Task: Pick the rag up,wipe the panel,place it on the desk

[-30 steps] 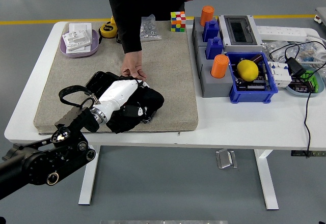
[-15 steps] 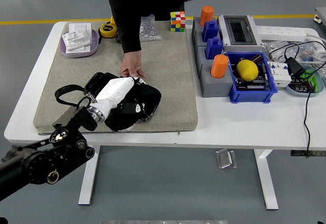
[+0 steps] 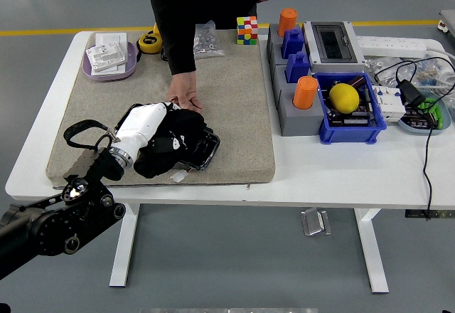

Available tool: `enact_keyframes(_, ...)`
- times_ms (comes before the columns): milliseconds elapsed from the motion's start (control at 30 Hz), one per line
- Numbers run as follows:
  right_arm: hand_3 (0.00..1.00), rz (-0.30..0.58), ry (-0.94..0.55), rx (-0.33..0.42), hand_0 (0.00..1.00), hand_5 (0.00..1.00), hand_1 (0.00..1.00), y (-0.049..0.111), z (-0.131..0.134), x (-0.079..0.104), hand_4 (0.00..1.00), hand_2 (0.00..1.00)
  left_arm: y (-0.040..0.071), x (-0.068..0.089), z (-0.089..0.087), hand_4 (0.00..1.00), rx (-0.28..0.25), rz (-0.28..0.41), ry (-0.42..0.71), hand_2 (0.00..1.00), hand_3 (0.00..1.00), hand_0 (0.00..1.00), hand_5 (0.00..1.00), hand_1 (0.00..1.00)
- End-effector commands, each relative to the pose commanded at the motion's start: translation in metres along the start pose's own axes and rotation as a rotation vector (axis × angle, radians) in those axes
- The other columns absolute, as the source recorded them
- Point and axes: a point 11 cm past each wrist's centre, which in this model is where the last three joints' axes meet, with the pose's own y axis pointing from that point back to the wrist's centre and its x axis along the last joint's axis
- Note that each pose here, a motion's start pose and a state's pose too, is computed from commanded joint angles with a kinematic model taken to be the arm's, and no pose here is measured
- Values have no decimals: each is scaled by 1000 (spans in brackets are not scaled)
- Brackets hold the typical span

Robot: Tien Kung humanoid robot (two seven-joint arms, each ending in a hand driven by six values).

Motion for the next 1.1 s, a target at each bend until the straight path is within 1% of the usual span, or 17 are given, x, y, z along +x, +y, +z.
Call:
enact_keyframes(233,576,-1,0,0,718,537,598,0,0,0,970,661,-1,6,-19,2,55,24,-11,471,278,232,2,396)
enact_keyframes(500,577,-1,-1,0,718,537,598,0,0,-1,970,661,-3,21,-40,2,115,70,-20,470,278,236,2,391)
enact_keyframes(600,577,-2,-1,-1,718,537,598,0,0,-1,970,661,-4,30,-48,2,136,94,-30,470,278,236,2,391)
enact_keyframes(1100,577,-3,-3,-2,717,537,598,0,1,-2,971,662,-5,60,-69,2,187,183,-55,468,279,241,2,382)
